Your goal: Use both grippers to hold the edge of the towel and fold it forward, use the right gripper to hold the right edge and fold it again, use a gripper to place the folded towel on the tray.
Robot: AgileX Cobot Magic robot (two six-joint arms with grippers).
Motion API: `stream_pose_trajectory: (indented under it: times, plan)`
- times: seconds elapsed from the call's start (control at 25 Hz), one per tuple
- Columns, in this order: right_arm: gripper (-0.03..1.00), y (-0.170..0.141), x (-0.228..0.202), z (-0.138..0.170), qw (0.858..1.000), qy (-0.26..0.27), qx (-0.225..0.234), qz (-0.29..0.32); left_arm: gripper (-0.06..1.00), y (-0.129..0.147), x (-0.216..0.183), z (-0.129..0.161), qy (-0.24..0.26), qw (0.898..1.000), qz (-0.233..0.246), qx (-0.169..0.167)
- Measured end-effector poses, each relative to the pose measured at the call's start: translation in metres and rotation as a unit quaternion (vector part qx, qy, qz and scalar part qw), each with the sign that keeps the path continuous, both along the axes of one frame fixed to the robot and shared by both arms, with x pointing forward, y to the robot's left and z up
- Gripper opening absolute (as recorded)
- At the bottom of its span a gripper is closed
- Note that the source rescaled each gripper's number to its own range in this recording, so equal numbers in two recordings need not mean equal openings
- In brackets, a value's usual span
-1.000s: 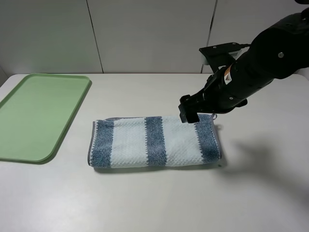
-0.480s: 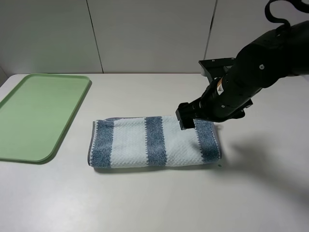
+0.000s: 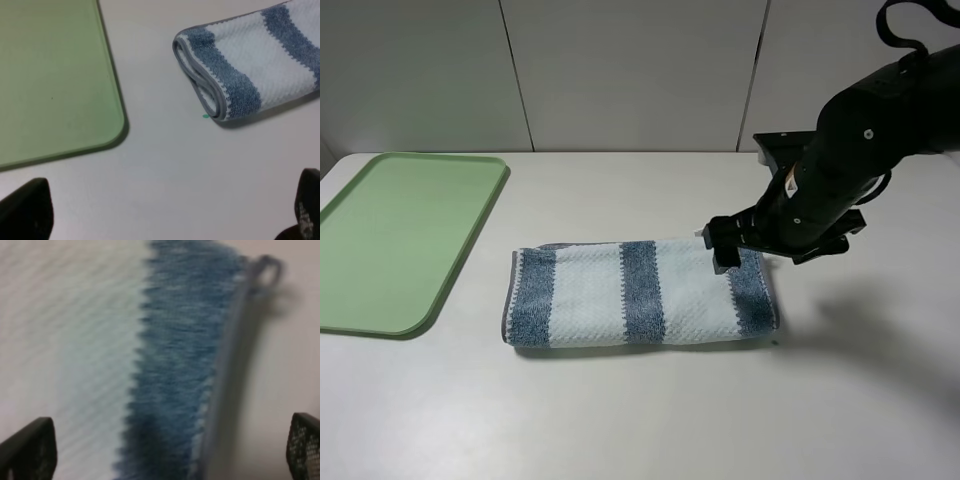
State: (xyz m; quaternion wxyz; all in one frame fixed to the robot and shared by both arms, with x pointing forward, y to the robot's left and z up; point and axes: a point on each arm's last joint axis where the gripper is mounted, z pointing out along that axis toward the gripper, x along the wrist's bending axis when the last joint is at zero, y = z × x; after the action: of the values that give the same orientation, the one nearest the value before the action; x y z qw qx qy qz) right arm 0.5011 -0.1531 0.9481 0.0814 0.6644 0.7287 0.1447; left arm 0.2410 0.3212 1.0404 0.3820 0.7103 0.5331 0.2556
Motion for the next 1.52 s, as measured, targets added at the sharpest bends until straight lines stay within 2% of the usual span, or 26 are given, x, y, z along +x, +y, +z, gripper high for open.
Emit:
stream_pose_trajectory:
  times: [0.24, 0.44, 0.72, 1.04, 1.32, 1.52]
  plan:
    - [1.00, -0.016, 0.010, 0.002, 0.999, 0.000, 0.003, -0.034, 0.96, 0.000, 0.000, 0.000, 0.000, 1.000, 0.000, 0.000]
    - [1.00, -0.014, 0.025, 0.003, 0.999, 0.002, 0.003, -0.041, 0.96, 0.000, 0.000, 0.000, 0.000, 1.000, 0.000, 0.000]
    - [1.00, -0.003, 0.042, -0.013, 0.999, 0.036, -0.004, -0.028, 0.96, 0.000, 0.000, 0.000, 0.000, 1.000, 0.000, 0.000]
    - [1.00, 0.001, 0.044, -0.047, 0.996, 0.083, -0.011, -0.019, 0.96, 0.000, 0.000, 0.000, 0.000, 1.000, 0.000, 0.000]
    - [1.00, 0.001, 0.045, -0.068, 0.994, 0.102, -0.027, -0.012, 0.96, 0.000, 0.000, 0.000, 0.000, 1.000, 0.000, 0.000]
    - [1.00, -0.003, 0.047, -0.069, 0.995, 0.097, -0.028, -0.013, 0.96, 0.000, 0.000, 0.000, 0.000, 1.000, 0.000, 0.000]
